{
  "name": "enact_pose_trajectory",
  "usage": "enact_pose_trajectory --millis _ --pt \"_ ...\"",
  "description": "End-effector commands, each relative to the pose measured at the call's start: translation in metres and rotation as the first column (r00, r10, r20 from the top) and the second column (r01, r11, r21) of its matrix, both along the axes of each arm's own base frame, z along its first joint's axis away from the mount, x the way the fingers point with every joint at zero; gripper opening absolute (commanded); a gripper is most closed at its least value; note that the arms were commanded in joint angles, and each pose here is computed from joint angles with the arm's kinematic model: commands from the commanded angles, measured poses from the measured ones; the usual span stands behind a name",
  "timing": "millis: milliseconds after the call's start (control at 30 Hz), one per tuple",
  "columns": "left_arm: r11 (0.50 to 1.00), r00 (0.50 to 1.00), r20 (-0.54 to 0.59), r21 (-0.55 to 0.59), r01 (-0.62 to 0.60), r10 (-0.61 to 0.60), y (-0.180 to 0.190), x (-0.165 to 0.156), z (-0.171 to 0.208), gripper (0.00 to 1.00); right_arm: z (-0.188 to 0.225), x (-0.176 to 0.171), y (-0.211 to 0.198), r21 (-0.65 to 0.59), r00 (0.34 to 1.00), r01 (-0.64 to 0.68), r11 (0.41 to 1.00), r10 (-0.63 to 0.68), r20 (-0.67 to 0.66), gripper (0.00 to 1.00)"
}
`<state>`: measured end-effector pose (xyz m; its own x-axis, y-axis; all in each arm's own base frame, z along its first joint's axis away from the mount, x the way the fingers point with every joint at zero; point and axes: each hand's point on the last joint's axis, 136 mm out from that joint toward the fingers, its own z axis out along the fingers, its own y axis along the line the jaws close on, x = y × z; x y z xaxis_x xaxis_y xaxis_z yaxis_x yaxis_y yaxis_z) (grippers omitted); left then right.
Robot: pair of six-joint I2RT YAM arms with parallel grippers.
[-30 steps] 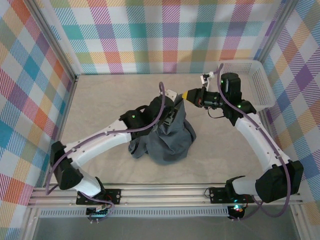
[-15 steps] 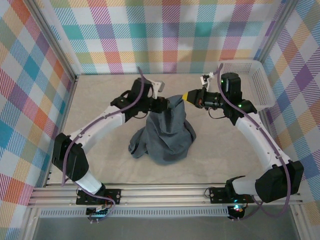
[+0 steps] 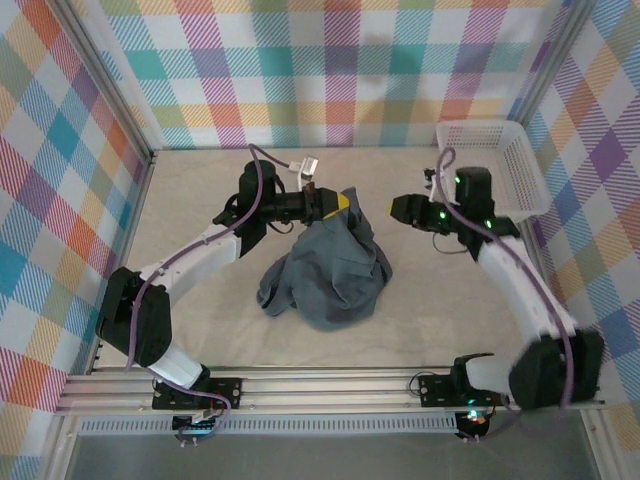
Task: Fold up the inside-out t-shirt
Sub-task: Turn the T-shirt inside out at the center of the table.
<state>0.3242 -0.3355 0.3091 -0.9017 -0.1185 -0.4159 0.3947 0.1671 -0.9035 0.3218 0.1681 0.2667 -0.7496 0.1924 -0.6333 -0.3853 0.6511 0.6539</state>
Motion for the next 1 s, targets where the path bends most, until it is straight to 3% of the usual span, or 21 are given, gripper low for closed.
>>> enact_pose_trajectory --millis 0,67,167,233,300,400,500,600,700,967 --pt "0.997 0.997 0.054 -0.05 0.06 -0.057 0.003 -0.018 0.028 0.0 0.035 -0.034 0.026 -0.127 0.884 -0.12 0.985 0.164 0.438 0.46" --pt "0.996 0.995 0.065 -0.057 0.074 -0.07 0.002 -0.02 0.036 0.0 0.033 -0.046 0.04 -0.171 0.834 -0.153 0.973 0.219 0.506 0.47" --pt "0.994 0.994 0.079 -0.065 0.084 -0.079 0.001 -0.02 0.047 0.0 0.027 -0.04 0.051 -0.18 0.844 -0.158 0.971 0.228 0.486 0.47" --pt "0.994 0.992 0.099 -0.068 0.086 -0.08 0.001 -0.022 0.056 0.0 0.005 -0.007 0.031 -0.206 0.936 0.029 0.978 0.046 0.349 0.48" --pt "0.996 0.991 0.112 -0.043 0.079 -0.073 0.003 -0.023 0.056 0.0 -0.013 0.01 0.013 -0.233 0.982 0.164 0.959 -0.134 0.136 0.44" --pt "0.998 0.992 0.117 0.001 0.055 -0.055 0.006 -0.022 0.05 0.0 -0.023 -0.002 0.04 -0.161 0.992 0.032 0.986 -0.05 -0.113 0.44" --pt "0.999 0.993 0.105 0.008 0.046 -0.046 0.006 -0.02 0.044 0.0 -0.028 -0.013 0.051 -0.091 0.964 0.044 0.995 -0.067 -0.257 0.47" --pt "0.999 0.995 0.098 0.009 0.037 -0.038 0.005 -0.019 0.04 0.0 -0.028 -0.022 0.058 -0.041 0.94 0.07 0.997 -0.08 -0.332 0.56" --pt "0.999 0.994 0.099 0.006 0.036 -0.037 0.004 -0.018 0.04 0.0 -0.033 -0.026 0.063 -0.077 0.928 0.076 0.994 -0.098 -0.359 0.62" --pt "0.999 0.994 0.105 0.005 0.044 -0.044 0.002 -0.019 0.042 0.0 -0.047 -0.001 0.058 -0.212 0.9 0.166 0.963 -0.236 -0.367 0.63"
